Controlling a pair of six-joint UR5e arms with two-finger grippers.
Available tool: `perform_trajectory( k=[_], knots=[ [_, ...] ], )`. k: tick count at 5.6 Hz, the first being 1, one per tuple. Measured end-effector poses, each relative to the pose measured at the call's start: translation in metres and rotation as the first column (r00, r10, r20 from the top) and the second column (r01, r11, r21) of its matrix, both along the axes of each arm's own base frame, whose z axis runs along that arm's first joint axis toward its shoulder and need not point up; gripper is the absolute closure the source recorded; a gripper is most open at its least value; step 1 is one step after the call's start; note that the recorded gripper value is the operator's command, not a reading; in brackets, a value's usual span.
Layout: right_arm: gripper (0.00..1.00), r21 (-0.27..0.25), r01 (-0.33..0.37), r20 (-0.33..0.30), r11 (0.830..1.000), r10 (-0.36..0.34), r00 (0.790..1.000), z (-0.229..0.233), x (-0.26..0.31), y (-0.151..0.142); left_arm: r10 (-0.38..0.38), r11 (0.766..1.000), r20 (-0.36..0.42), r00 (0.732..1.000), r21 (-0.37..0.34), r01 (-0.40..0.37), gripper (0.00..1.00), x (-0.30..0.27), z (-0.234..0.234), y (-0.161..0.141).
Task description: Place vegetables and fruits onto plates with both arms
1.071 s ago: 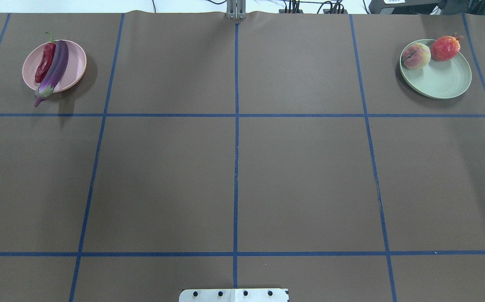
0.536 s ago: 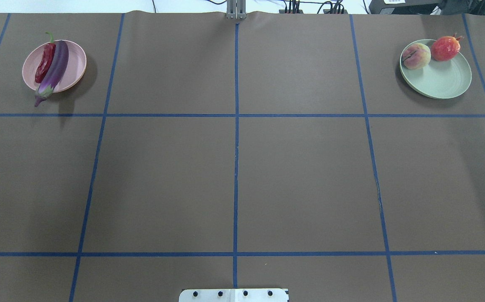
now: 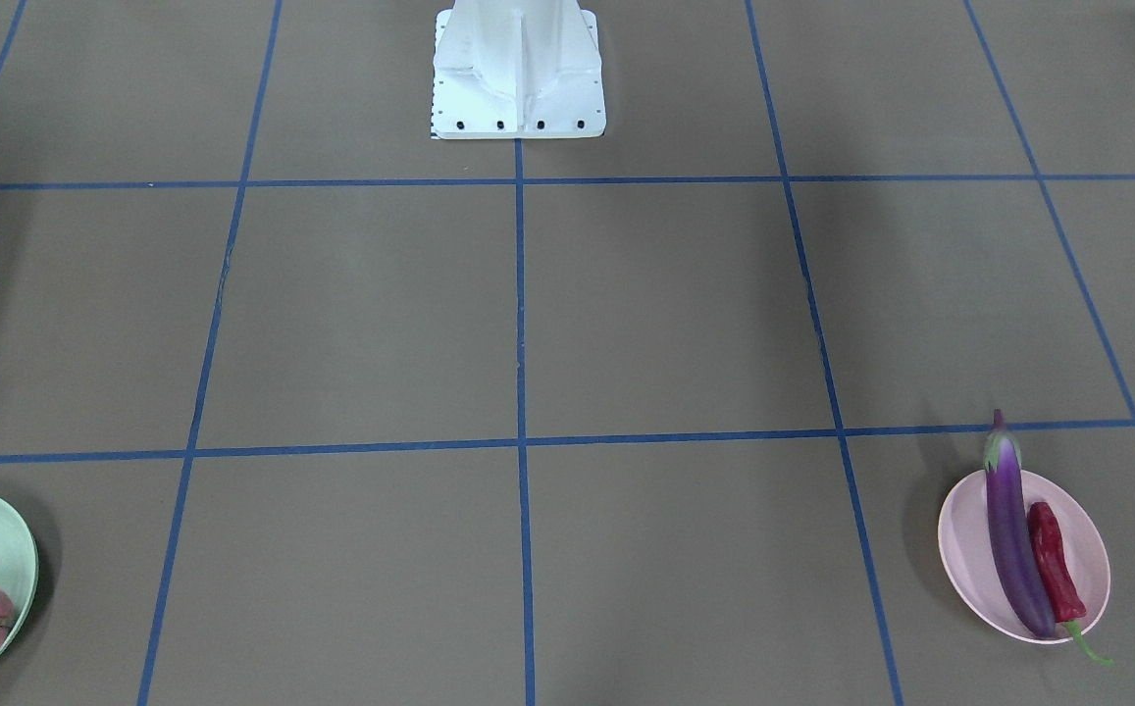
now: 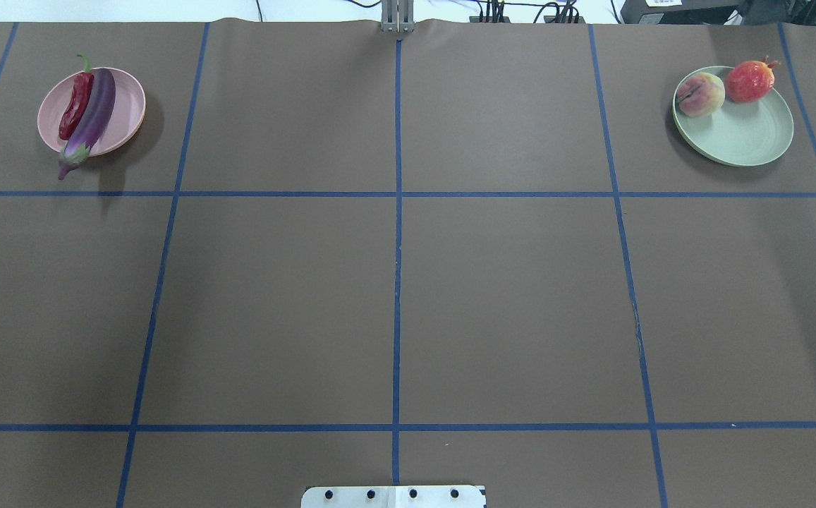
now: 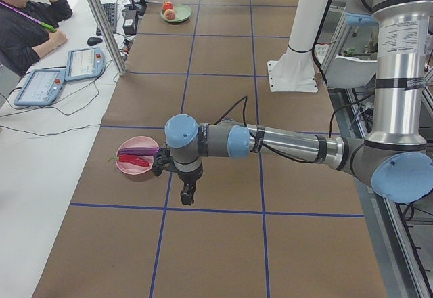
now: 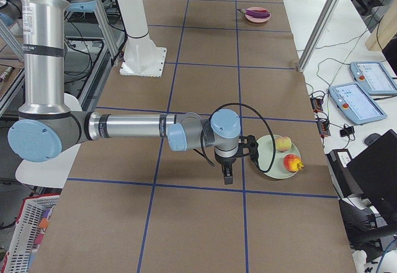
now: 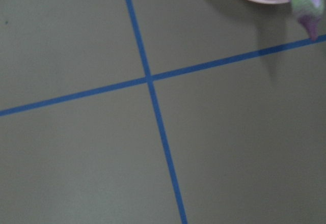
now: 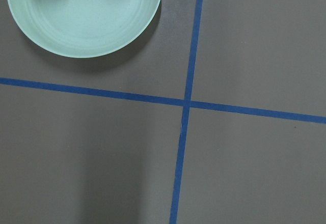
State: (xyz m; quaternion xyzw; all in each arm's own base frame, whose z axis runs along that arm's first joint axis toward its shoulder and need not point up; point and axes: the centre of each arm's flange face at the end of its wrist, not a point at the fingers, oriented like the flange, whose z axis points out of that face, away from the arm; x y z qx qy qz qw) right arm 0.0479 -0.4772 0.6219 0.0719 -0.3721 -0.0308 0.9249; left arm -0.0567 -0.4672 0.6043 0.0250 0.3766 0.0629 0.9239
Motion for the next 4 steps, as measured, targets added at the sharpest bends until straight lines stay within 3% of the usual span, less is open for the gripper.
perform_trajectory(
  k=[4],
  knots=[
    [0.0, -0.008, -0.004, 0.0, 1.0, 0.004, 1.0, 0.004, -0.001, 0.005, -0.019, 0.995, -0.094, 0.995, 0.093, 0.027, 0.0, -0.005, -0.022, 0.012]
  ],
)
